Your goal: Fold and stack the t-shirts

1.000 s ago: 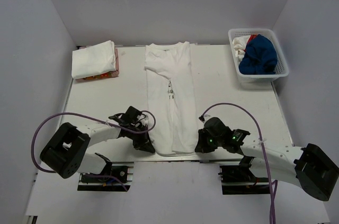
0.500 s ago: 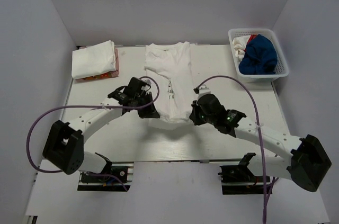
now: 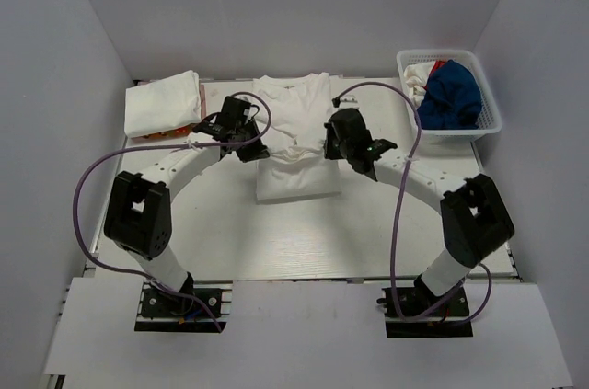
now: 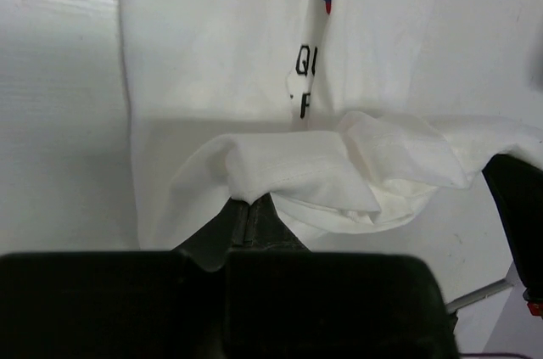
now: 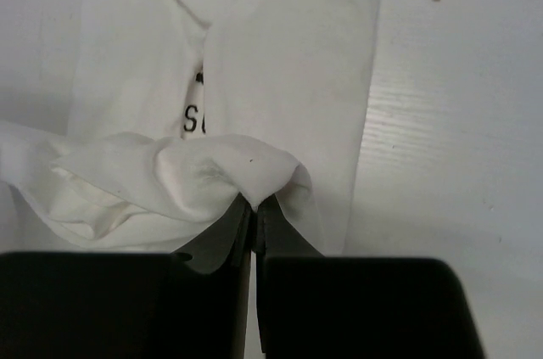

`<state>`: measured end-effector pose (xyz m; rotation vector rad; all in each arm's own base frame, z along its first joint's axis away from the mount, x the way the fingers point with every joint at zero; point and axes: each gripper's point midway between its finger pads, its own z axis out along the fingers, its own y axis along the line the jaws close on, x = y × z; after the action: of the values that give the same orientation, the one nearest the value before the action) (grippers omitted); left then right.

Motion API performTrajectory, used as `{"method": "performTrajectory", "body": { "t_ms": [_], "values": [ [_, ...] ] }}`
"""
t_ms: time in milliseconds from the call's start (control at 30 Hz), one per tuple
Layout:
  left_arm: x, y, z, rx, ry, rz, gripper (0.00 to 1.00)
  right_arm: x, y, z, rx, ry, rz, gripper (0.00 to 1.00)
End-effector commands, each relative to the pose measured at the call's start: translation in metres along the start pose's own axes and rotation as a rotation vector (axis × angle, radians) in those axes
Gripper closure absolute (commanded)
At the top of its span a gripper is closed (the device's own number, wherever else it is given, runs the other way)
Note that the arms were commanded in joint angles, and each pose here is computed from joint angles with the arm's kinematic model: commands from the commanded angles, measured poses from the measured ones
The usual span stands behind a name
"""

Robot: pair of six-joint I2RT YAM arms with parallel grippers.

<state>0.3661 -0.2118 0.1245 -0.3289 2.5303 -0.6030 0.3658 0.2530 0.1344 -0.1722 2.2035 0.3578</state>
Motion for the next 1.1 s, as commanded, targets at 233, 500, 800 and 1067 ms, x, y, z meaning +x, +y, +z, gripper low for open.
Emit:
{"method": "performTrajectory", "body": {
  "t_ms": [233, 500, 800, 1067],
  "values": [
    [-0.048, 0.002, 0.030, 0.037, -0.057, 0.010, 1.00, -0.036, -0.001, 0.059, -0.024, -0.011, 0.017, 1.00],
    [-0.070, 0.009, 0.061, 0.015, -0.083, 0.025, 1.00, -0.035, -0.013, 0.099, 0.000, -0.022, 0.027, 0.75],
    [-0.108, 0.013, 0.021, -0.027, -0.218, 0.006, 0.00, -0.035, 0.001, 0.081, -0.103, 0.022, -0.054, 0.10],
    [-0.017, 0.041, 0.010, -0.010, -0.053, -0.006, 0.00, 0.015, -0.003, 0.034, -0.170, 0.104, 0.031, 0.10]
  ]
}}
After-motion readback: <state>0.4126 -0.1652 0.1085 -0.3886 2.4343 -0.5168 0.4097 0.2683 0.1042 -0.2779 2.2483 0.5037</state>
